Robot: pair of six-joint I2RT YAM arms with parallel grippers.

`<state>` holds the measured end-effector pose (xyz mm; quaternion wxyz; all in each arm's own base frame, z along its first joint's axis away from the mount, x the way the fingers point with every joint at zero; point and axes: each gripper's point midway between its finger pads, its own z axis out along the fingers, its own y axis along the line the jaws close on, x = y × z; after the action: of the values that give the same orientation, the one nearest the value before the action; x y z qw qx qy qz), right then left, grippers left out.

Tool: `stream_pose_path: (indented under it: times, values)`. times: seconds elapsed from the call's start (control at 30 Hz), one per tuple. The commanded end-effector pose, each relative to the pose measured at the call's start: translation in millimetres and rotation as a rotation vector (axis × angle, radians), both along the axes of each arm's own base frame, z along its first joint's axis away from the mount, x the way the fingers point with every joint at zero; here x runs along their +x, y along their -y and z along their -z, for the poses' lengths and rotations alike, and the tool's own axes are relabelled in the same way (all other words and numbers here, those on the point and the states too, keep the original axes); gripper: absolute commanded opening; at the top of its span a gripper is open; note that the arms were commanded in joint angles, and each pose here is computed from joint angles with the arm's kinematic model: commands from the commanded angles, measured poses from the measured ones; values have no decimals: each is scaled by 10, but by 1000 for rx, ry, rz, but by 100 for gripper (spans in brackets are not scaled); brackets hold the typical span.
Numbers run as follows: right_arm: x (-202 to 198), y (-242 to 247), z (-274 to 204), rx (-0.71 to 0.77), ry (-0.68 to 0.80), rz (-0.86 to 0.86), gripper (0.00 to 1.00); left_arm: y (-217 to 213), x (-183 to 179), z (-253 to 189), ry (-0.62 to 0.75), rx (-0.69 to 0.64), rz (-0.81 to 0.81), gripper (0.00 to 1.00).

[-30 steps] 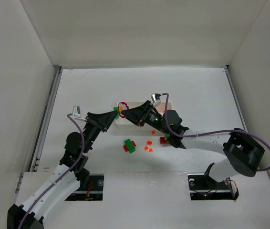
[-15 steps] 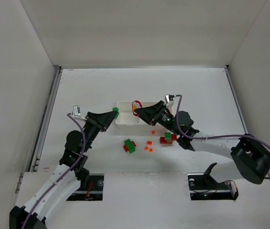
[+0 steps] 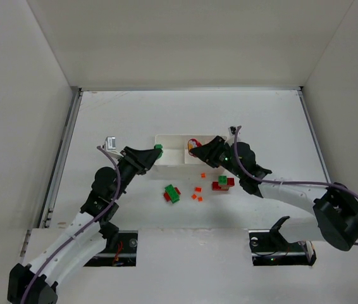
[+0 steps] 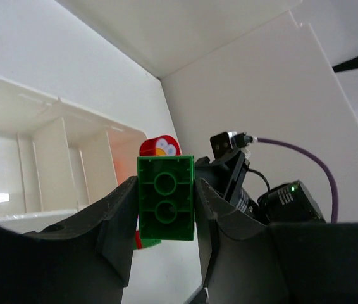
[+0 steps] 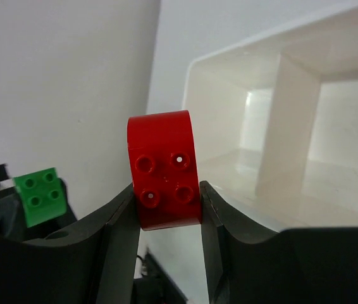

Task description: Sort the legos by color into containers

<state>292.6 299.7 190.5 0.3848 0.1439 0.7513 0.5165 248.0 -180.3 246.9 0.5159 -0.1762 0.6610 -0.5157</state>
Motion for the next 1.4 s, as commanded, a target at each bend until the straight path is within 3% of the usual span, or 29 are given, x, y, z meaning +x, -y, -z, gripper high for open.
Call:
stream_pose_path:
  times: [0.0,0.3,0.53,0.73,0.9,1.0,1.2,1.37]
  values:
    - [23,77,-194,-121,101,67,19,5,-101,-18,41,26,-10,16]
    - [362,222,40,-527,88,183,20,81,-158,-38,53,172,-39,17]
    - [495,165,340,-656,72,187,24,138,-35,79,30,223,-54,17]
    - [471,87,310,-671,97,200,50,150,116,214,6,288,-85,17]
    - [345,144,-31,-634,166,227,60,210,286,297,-3,364,-106,17]
    - [198,232,-197,-605,201,244,59,277,394,395,-14,414,-111,17]
    - [-246,414,-242,-561,237,229,34,401,667,637,-44,570,-125,18]
    - [-621,492,98,-630,200,172,32,424,856,840,-43,767,-184,22]
